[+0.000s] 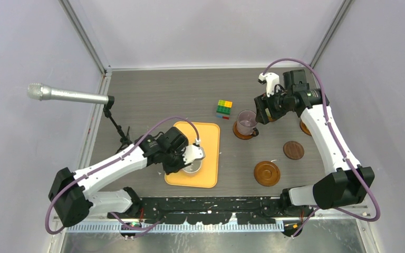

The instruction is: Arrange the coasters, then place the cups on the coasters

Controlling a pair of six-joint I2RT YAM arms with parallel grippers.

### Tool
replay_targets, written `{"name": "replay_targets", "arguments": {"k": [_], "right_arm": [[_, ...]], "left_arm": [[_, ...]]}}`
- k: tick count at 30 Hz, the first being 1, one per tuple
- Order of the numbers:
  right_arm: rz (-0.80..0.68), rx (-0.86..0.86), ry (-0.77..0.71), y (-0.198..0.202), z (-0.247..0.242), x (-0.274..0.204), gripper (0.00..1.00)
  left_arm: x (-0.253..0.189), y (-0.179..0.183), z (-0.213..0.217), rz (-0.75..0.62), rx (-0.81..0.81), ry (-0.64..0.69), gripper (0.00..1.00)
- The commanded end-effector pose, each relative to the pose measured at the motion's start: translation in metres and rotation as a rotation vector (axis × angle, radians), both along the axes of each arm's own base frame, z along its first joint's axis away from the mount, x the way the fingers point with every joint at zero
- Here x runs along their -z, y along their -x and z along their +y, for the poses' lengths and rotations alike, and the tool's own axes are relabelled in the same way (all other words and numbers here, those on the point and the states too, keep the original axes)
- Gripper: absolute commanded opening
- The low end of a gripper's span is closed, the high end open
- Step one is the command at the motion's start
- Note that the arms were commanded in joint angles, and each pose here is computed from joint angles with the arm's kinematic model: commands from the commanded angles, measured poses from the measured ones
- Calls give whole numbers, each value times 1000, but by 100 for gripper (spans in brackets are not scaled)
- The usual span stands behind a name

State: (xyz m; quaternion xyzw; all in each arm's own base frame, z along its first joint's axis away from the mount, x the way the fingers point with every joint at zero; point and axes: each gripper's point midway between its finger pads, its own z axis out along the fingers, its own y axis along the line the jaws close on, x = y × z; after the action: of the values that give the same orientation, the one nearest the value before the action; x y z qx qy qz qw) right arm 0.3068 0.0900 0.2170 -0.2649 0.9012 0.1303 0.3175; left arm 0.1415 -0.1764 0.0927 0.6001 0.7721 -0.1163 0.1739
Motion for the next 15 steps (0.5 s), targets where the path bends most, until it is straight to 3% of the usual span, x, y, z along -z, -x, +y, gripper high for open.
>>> {"name": "replay_targets", "arguments": {"k": [1, 15], "right_arm": [[-42, 6, 11, 2, -4, -8, 75], [-29, 20, 18, 4, -6, -3, 75]], "left_arm": [[-12, -8, -33, 6, -11, 89, 0], [-24, -73, -96, -28, -338, 186, 0]]}}
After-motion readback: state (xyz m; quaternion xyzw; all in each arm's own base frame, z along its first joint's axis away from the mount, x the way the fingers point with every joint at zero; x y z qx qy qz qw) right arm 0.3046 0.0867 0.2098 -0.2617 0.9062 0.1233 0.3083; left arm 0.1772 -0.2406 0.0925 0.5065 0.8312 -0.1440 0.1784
